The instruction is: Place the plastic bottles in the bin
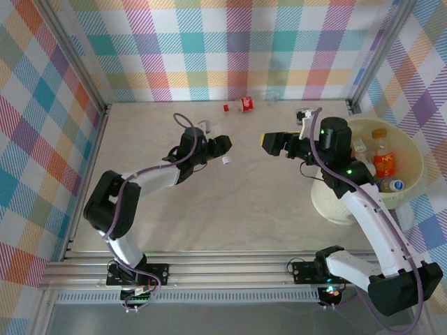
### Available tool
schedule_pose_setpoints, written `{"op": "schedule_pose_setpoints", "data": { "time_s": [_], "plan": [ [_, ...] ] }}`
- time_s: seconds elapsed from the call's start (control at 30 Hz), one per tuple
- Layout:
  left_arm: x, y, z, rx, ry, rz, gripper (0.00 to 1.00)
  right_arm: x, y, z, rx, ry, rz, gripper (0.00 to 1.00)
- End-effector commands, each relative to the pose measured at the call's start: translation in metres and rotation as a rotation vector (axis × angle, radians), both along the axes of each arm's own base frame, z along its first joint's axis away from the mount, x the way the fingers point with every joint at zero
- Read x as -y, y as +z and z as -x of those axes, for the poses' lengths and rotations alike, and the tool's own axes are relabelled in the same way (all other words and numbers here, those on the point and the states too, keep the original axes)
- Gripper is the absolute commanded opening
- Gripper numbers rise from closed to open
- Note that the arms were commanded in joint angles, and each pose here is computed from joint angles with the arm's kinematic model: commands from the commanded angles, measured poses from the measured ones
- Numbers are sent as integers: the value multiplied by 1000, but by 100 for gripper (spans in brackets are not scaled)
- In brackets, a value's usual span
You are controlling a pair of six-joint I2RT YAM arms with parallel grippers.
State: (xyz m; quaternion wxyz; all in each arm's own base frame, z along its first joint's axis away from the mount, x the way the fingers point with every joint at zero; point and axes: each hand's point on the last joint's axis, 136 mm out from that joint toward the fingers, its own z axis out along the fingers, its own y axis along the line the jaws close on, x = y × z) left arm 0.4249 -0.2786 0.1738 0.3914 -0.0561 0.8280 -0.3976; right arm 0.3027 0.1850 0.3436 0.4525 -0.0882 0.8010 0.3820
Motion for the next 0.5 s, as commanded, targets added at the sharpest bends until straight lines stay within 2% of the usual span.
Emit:
{"op": "schedule_pose_setpoints", "data": {
  "time_s": [0.0, 0.13, 0.33, 0.47],
  "plan": [
    [10, 57, 24, 161, -122, 98, 51, -9, 8, -4, -2, 20, -59, 100],
    [15, 80, 52, 201, -236, 134, 51, -28, 11, 5, -43, 148, -108, 100],
    [24, 114, 92, 279, -406, 218, 51, -43, 10, -1, -102, 223, -151, 100],
    [32, 137, 117, 342, -521, 261, 51, -61, 26, 7, -135, 362, -247, 100]
  ]
}}
